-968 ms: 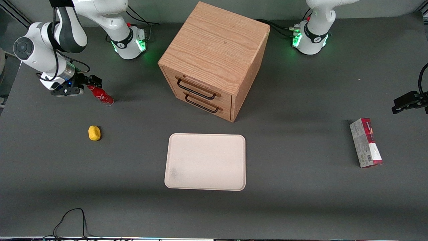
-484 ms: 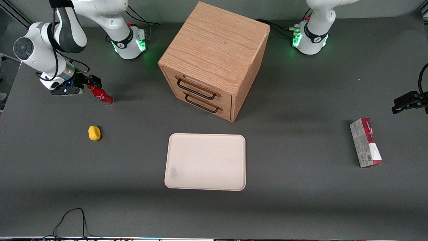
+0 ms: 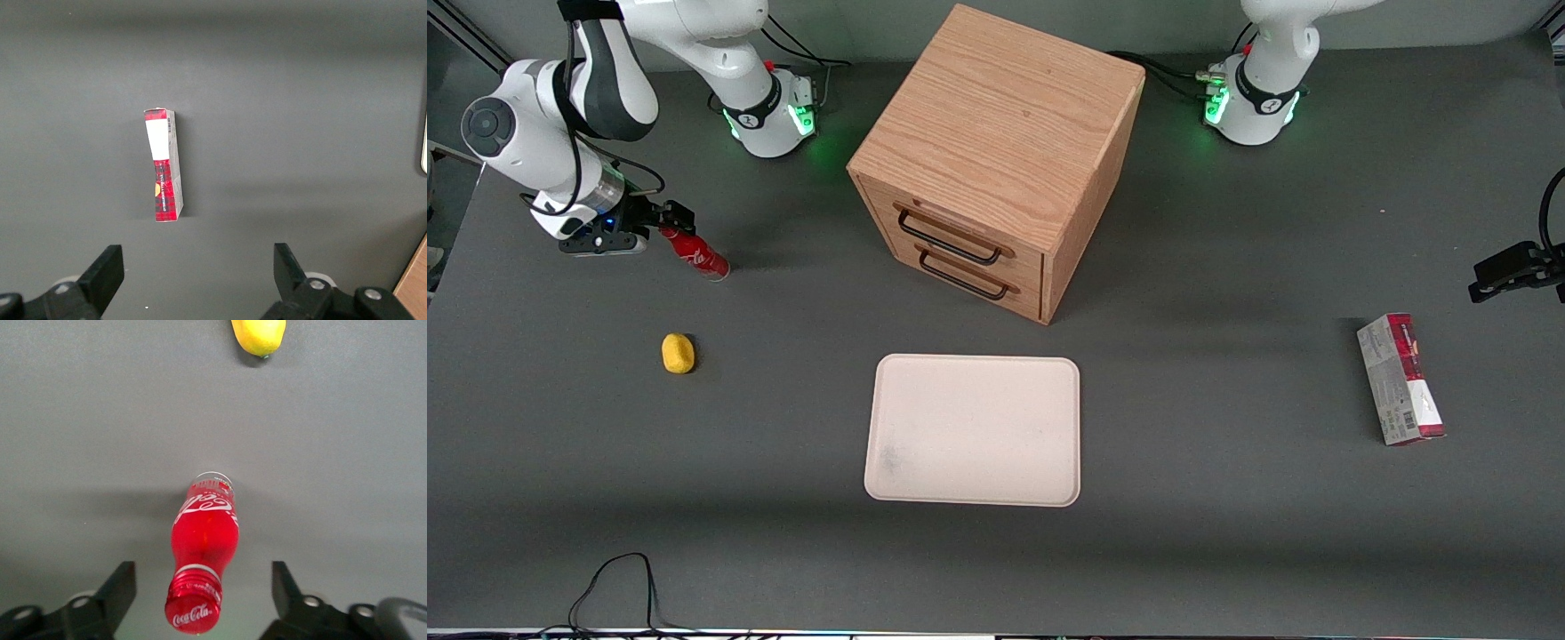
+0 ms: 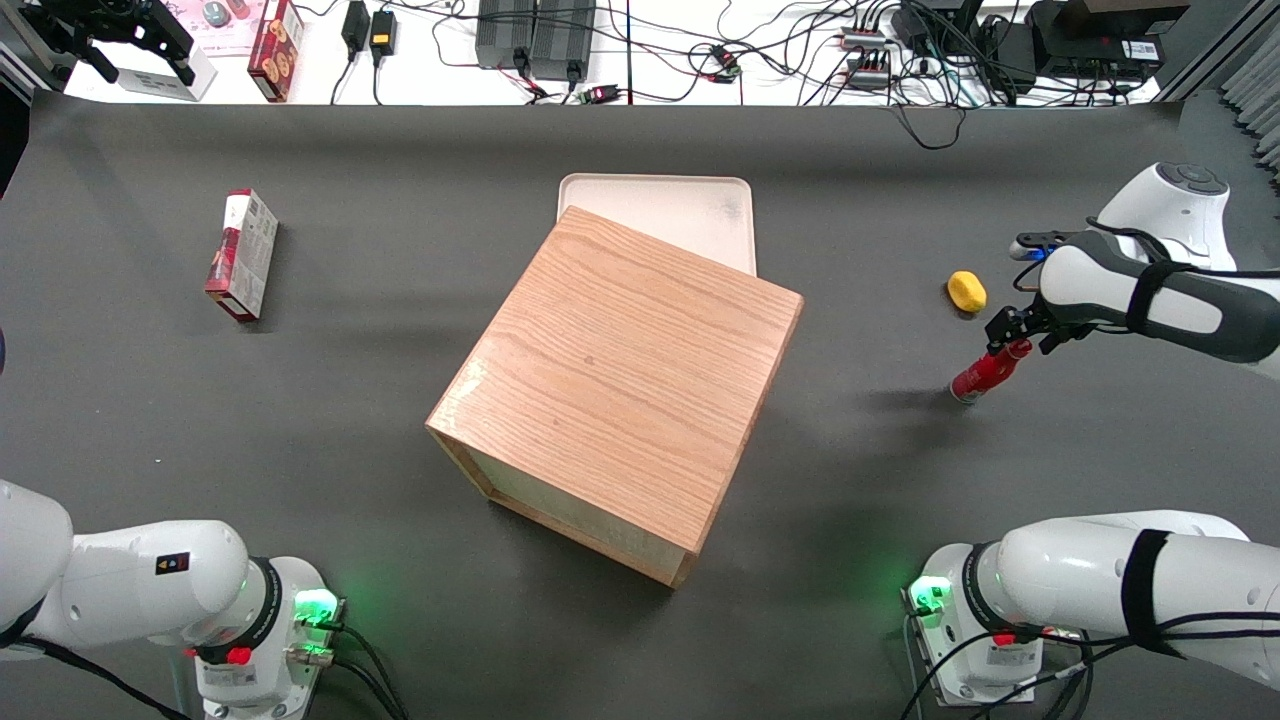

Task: Place coke bottle on tray
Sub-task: 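Close the right gripper on the bottle's neck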

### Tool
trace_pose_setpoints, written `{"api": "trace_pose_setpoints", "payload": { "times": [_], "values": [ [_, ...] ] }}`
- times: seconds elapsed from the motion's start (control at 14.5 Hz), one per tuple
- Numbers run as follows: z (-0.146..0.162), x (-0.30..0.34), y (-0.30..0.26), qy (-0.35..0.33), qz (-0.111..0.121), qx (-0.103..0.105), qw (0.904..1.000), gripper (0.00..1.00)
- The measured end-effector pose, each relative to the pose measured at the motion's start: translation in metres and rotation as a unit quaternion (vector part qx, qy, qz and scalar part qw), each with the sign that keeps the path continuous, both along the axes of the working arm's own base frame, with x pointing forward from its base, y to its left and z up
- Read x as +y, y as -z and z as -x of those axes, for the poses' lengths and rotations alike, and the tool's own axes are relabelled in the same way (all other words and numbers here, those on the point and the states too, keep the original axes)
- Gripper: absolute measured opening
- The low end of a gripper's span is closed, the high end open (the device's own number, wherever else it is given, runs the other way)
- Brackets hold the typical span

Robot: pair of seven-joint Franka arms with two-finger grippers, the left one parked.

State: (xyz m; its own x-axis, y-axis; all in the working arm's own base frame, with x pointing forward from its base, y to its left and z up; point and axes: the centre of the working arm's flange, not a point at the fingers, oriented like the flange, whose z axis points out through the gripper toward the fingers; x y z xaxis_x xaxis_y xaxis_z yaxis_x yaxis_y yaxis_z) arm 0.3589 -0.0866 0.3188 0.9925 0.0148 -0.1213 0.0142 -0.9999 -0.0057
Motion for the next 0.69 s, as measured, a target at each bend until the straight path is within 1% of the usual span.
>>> {"api": "trace_pose_setpoints", "payload": {
  "times": [0.07, 0.21, 0.28, 0.35, 0.69],
  "values": [
    [0.0, 0.0001, 0.0, 0.0, 0.0, 0.0, 1.0, 0.73],
    [-0.0001, 0.0004, 0.0, -0.001, 0.0, 0.0, 1.0, 0.52],
    [-0.0001, 0.0005, 0.0, -0.001, 0.0, 0.0, 1.0, 0.4],
    [-0.0003, 0.0007, -0.0001, -0.001, 0.0, 0.0, 1.0, 0.31],
    [-0.0022, 0.0001, -0.0027, -0.001, 0.001, -0.003, 1.0, 0.31]
  ]
}}
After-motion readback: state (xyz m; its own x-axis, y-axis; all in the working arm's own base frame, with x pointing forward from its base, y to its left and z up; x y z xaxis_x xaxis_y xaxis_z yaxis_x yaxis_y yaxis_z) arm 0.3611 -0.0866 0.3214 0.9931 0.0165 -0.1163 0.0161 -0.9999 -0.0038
